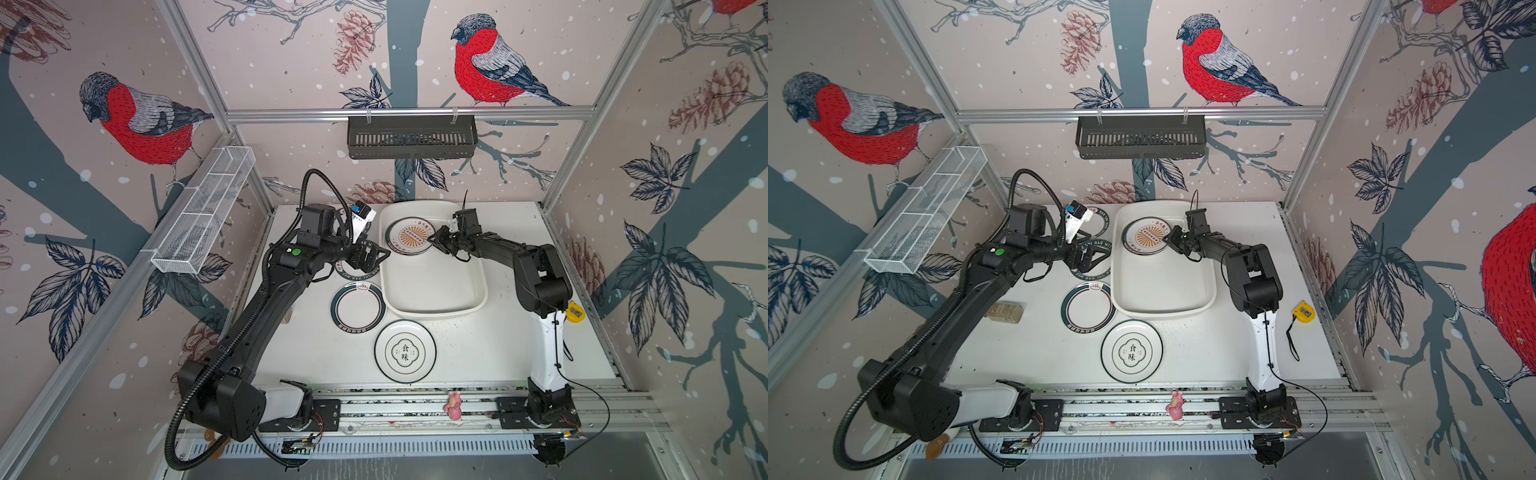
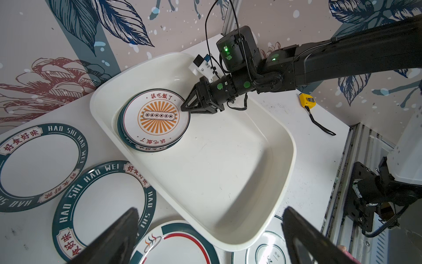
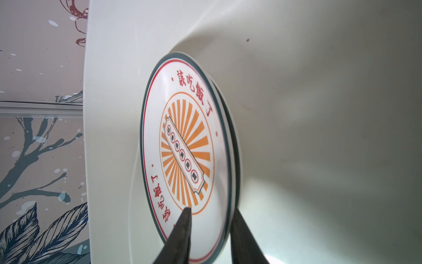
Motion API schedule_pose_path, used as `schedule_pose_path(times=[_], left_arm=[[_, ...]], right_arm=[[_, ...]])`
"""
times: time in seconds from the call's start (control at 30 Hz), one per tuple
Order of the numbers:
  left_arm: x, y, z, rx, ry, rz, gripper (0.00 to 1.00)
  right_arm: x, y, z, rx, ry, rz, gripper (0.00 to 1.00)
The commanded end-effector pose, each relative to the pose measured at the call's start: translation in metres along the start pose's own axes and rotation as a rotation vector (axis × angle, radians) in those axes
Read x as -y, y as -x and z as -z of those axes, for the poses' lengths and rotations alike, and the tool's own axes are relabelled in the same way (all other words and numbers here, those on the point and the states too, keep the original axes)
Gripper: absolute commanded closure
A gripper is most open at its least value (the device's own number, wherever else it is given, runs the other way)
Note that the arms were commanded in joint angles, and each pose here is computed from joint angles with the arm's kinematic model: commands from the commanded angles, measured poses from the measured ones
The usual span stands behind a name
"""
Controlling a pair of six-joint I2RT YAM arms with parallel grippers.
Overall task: Place the plates into the plastic bin on the countertop
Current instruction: Place the plate in the plastic bin.
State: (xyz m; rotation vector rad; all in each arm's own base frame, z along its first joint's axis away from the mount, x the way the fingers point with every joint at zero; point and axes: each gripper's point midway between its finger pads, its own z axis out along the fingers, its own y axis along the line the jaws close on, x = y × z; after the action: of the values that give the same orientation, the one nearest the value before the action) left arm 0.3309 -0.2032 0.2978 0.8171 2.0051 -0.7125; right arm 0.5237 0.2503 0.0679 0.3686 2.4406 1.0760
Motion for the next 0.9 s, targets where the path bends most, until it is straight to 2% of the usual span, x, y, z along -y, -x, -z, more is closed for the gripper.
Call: schedule_pose_path(times=[0.0, 0.23, 0.67, 0.87], left_arm=[[0.003, 0.004, 0.001, 0.011, -0.010, -0.024, 0.03], [0.002, 0.005, 0.001, 0.011, -0.010, -0.023, 0.03], [0.002, 0.005, 0.000, 0.008, -0.011, -0.020, 0.03], [0.001, 0.005, 0.001, 0.007, 0.000, -0.025, 0.03]], right_arm=[[-0.007, 0.005, 0.006, 0.017, -0.001, 0.034, 0.66], [-0.009, 0.009, 0.012, 0.025, -0.019, 0.047, 0.63], [-0.008, 0.010, 0.009, 0.024, -0.022, 0.052, 0.65], [-0.026, 0.019, 0.027, 0.067, -0.004, 0.105, 0.65]])
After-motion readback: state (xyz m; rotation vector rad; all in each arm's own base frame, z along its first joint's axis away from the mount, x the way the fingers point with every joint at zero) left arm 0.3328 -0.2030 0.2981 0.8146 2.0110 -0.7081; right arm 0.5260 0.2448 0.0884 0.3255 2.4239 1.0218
